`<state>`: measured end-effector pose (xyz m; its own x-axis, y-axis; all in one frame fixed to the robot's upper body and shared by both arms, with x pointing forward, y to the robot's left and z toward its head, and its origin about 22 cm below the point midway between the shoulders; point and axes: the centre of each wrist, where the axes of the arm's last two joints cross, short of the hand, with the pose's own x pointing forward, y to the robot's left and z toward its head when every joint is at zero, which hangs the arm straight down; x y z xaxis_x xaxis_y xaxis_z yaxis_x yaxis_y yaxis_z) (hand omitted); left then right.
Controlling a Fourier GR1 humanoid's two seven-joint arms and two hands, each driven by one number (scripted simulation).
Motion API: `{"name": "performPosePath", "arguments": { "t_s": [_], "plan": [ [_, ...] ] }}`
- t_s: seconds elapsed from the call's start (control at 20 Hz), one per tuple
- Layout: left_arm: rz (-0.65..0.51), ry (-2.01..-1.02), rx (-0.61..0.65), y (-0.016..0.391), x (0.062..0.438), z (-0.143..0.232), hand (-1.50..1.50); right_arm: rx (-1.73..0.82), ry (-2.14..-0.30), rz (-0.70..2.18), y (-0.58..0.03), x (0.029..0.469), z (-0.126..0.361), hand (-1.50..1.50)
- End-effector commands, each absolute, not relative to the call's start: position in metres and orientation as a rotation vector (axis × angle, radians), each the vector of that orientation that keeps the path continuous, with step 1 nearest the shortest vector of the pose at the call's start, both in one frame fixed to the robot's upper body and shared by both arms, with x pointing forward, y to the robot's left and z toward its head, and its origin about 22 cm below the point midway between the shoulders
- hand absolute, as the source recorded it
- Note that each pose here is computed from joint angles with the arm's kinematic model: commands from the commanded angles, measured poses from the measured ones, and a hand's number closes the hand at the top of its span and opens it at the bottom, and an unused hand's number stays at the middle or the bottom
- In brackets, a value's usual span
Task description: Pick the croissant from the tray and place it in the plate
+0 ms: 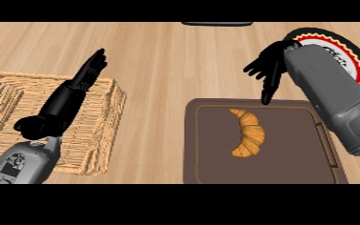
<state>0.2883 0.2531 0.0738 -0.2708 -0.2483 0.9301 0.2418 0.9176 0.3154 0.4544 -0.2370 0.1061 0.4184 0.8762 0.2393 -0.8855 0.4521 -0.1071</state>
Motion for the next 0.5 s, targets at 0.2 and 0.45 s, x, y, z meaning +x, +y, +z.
{"name": "performPosePath", "arguments": {
  "t_s": [0.2,0.45],
  "plan": [
    [-0.462,-1.778,0.013,0.259,0.27,0.079,0.0,0.07,-0.128,1.193,-0.229,0.449,0.078,-1.5],
    [-0.446,-1.78,0.003,0.251,0.282,0.074,0.0,0.091,-0.097,1.242,-0.223,0.438,0.055,-1.5]
  ]
}}
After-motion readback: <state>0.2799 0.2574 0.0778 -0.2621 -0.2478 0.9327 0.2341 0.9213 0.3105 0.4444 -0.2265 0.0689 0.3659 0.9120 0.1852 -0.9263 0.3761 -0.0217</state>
